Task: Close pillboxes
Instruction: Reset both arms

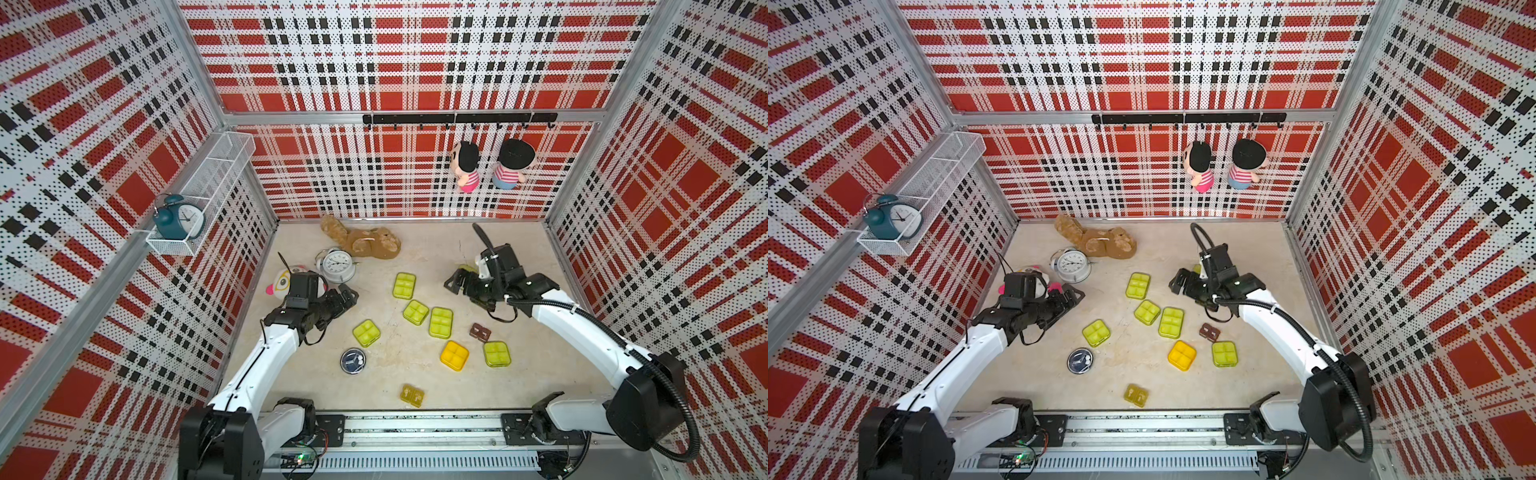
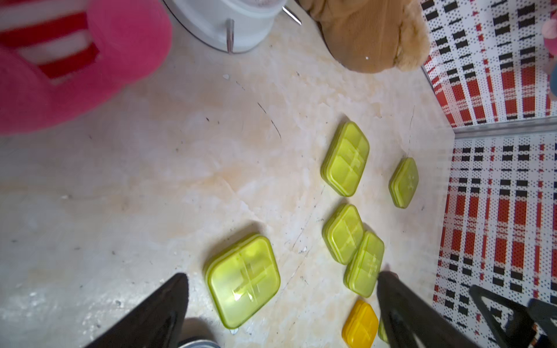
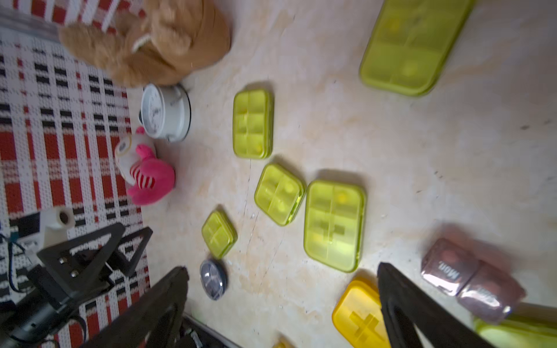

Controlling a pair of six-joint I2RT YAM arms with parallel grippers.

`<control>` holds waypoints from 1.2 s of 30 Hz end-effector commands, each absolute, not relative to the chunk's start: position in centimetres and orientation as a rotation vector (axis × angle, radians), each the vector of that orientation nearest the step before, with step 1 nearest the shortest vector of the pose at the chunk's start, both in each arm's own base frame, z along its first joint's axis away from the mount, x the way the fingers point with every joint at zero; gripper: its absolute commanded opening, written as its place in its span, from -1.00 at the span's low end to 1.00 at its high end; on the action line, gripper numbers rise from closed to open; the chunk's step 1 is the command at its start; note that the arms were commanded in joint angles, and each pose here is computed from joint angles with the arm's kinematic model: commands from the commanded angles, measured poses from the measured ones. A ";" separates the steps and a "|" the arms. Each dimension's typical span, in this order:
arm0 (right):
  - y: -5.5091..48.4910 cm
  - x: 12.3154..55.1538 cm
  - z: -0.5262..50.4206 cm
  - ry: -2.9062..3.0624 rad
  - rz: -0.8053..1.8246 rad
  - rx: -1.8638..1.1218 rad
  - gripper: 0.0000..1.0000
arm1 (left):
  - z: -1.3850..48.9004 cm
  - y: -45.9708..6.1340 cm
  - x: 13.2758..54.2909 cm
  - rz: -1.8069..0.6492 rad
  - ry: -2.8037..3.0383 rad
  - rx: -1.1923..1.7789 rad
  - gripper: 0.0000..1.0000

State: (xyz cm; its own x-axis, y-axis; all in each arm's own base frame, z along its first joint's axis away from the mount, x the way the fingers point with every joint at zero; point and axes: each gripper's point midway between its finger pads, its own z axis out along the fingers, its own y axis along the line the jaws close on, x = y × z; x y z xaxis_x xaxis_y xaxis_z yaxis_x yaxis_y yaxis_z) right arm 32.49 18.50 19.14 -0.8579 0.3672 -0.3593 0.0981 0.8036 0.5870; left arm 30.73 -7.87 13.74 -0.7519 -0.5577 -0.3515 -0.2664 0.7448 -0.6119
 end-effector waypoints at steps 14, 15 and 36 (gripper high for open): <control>5.9 36.2 26.7 1.739 0.048 0.013 1.00 | 18.5 6.3 36.2 -0.290 2.050 -0.795 0.97; 5.5 35.9 26.8 1.691 0.040 0.015 1.00 | 18.8 6.6 36.2 -0.271 2.028 -0.786 0.96; 1.5 40.8 14.1 1.826 -0.067 -0.026 1.00 | 18.2 9.2 36.2 0.000 1.761 -0.555 0.96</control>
State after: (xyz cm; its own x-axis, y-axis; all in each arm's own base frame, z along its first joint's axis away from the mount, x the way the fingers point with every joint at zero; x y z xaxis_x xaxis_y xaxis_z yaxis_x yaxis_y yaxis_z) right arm 40.02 1.52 12.29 -0.3664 -0.0276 -0.9300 0.0289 0.9987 -0.0411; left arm 34.98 9.08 15.85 -0.2281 -0.4378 -0.8697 -0.4162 0.8513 -0.3194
